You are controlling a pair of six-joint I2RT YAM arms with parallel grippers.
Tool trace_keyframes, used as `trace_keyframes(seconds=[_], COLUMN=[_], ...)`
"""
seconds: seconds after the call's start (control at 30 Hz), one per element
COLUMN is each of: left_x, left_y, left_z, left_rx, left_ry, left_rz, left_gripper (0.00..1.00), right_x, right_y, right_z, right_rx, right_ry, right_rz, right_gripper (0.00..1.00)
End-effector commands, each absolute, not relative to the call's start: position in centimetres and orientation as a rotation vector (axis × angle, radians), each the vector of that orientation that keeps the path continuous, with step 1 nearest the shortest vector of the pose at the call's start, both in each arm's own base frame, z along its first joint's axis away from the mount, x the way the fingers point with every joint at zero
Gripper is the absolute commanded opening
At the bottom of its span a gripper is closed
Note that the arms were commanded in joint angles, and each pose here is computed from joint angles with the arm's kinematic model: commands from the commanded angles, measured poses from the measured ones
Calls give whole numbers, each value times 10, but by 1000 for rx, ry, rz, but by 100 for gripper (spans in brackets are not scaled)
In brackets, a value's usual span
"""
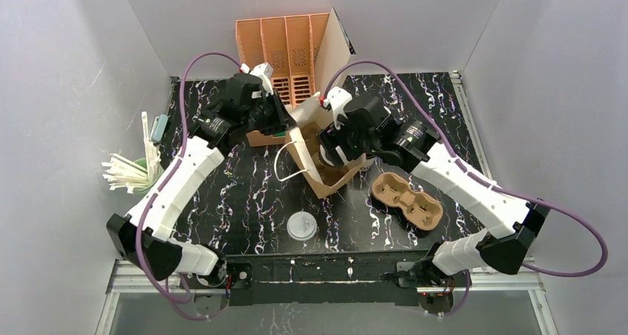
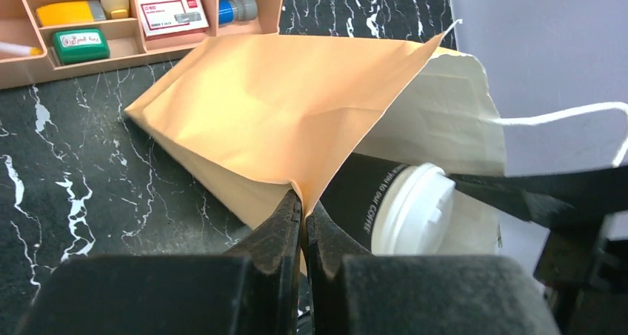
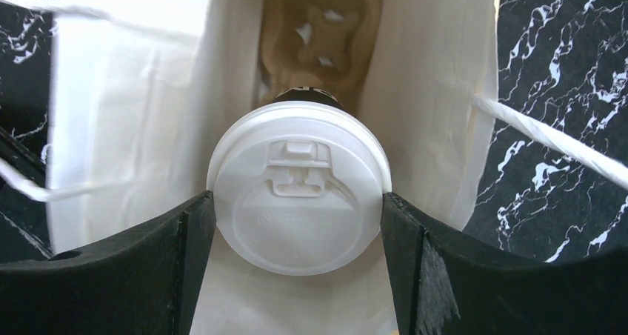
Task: Pack the takeout coffee
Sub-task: Place the coffee cup on the cup tray.
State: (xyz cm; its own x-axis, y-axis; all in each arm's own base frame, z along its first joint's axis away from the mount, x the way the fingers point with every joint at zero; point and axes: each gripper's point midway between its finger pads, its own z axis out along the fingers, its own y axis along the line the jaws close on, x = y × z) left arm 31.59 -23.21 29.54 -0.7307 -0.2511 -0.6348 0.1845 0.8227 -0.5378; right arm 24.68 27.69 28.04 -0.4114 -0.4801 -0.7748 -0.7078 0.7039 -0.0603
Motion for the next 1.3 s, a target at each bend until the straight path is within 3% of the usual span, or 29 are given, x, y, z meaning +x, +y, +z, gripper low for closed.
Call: trace_keyframes(seconds=[0.0,0.57,0.83,0.9,1.03,1.27], left_x=[295,256,259,259,262,302], left_y=[-235,-230,-215,-215,-214,-218], left_z=[327,301,269,260,256,287], left_rx=[110,194,150,161,211,365], left_ry=[2156,2230,2500,2609,2782,2614], left_rz=[-833,-877,-674,-626,-523,-472], left_gripper=[0,0,1,10,40,69], right_x=[247,236,224,223,223,224], right_y=[271,316,313,309,306,301], right_z=[285,255,246,244,245,258], right_rx=[-861,-955,-1026,-1035,-1031,-989], right_ry=[2061,2044,2134,2156,2160,2091], right_rz=[350,414,389,364,356,385], right_gripper=[51,50,50,50,50,48])
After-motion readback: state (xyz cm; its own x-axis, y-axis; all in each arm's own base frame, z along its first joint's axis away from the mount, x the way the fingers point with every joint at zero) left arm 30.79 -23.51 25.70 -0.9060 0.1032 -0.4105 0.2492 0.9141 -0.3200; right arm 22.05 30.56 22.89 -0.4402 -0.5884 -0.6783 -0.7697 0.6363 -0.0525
